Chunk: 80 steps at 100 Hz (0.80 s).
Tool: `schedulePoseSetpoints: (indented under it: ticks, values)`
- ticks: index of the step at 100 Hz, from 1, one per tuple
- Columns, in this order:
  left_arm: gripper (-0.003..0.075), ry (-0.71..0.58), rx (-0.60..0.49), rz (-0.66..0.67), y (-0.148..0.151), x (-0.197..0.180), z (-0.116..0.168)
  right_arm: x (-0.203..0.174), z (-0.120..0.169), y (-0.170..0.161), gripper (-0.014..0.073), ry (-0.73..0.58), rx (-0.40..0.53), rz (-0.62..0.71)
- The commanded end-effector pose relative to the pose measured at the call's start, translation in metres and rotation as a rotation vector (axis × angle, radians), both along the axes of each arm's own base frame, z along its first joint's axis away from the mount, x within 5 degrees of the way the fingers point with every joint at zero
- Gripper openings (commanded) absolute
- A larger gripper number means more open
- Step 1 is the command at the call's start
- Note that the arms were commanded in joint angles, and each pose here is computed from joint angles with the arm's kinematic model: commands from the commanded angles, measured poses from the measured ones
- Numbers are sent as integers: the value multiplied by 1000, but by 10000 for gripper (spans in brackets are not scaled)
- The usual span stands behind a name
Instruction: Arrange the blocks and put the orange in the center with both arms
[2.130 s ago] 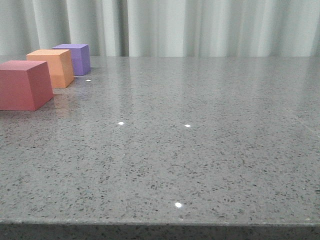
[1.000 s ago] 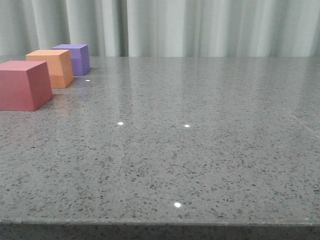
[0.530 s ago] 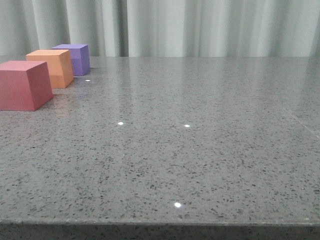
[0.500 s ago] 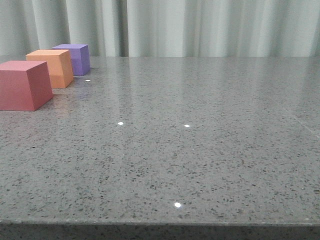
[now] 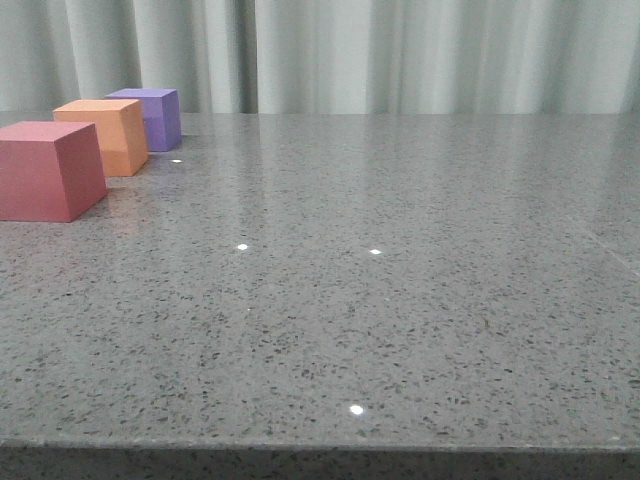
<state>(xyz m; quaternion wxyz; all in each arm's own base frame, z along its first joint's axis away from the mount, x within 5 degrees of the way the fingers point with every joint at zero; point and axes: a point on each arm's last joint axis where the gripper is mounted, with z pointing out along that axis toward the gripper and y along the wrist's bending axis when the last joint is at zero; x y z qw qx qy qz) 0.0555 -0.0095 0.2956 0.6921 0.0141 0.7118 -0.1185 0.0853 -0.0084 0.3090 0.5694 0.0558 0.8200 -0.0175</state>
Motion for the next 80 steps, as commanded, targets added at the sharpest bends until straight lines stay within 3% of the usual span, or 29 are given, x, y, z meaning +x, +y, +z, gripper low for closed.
schedulePoseSetpoints:
  ticks: [1, 21, 48, 80]
  values:
    - [-20, -144, -63, 28, 1, 0, 4, 2, 15, 1, -110, -93, -17, 17]
    - [-20, -153, -35, 123, 6, -2, -35, 2, 15, 1, -110, -93, -17, 17]
    - [-20, -142, 28, 145, 7, -3, -80, 2, 15, 1, -110, -93, -17, 17]
    - [-20, -160, 28, 143, 7, -1, -90, 2, 14, 1, -110, -89, -18, 16]
